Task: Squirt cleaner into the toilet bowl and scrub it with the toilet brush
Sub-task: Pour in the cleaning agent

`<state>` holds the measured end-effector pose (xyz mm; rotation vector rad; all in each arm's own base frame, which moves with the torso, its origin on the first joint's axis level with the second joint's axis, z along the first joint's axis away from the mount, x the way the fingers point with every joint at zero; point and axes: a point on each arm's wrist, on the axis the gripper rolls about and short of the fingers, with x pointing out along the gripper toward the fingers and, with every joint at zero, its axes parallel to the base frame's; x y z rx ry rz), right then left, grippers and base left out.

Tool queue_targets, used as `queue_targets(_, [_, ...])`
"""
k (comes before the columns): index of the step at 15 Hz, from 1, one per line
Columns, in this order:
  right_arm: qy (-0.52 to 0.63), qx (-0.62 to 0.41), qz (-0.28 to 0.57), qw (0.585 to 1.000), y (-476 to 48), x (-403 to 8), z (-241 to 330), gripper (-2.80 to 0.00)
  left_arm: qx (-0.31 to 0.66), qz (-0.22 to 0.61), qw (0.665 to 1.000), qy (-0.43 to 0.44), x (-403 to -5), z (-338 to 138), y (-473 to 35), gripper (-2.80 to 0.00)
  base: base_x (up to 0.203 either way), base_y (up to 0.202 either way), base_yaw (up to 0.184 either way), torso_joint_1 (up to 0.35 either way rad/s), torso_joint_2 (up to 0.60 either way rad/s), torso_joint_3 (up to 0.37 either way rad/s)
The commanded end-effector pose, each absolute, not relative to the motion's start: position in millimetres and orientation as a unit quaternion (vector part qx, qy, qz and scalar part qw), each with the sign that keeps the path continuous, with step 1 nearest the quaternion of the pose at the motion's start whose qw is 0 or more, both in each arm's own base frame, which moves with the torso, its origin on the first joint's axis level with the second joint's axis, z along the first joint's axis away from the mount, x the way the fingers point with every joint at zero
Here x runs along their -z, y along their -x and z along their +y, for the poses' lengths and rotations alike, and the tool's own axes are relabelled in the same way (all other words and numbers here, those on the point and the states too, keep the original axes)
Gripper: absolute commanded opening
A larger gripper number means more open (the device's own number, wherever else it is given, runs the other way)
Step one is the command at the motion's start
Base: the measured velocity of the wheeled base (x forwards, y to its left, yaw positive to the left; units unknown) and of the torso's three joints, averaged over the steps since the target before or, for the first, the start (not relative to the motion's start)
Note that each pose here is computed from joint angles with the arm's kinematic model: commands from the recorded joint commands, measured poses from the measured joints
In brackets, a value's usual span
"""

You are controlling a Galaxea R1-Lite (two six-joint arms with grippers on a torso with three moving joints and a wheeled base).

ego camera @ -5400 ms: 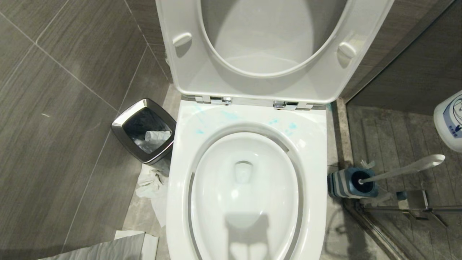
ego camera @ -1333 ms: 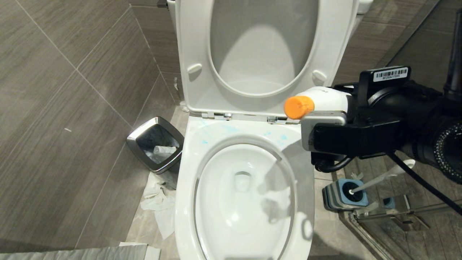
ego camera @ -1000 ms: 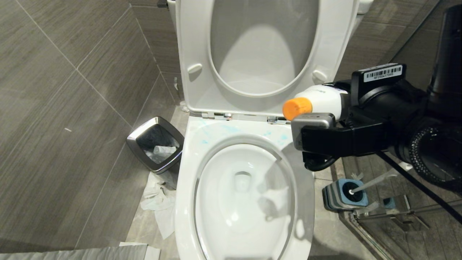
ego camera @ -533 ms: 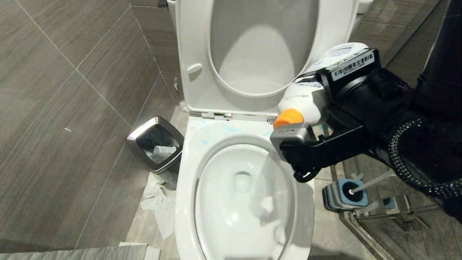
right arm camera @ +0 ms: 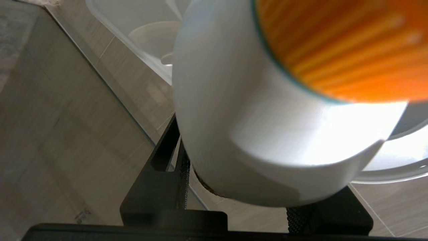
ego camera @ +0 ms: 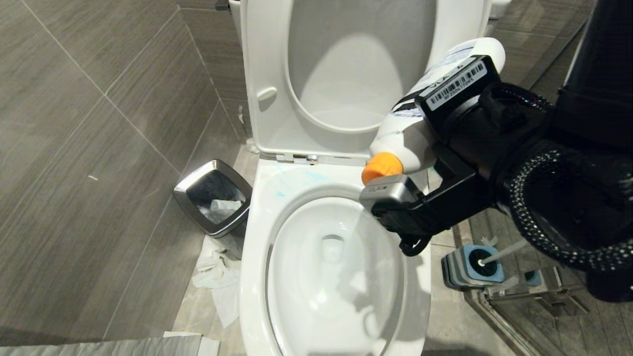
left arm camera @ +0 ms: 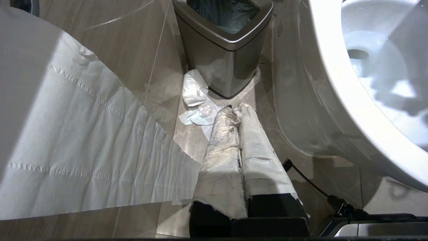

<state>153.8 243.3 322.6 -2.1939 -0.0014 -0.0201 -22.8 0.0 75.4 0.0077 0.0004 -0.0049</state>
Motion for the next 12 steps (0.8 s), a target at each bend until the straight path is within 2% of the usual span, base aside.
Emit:
queue_targets(1, [0.895, 0.007, 0.002, 0.446, -157.2, -318.1, 250.9, -2.8, 0.002, 0.001, 1.0, -0.004, -75.1, 0.0, 22.7, -2.8, 0.0, 0.0, 0.0, 0.0, 0.0, 0.0])
queue_targets(12, [0.905, 0.054, 0.017, 0.422, -183.5, -313.7, 261.3, -2.8, 0.002, 0.001, 1.0, -0.004, -75.0, 0.0, 22.7, -2.8, 0.0, 0.0, 0.0, 0.0, 0.0, 0.0])
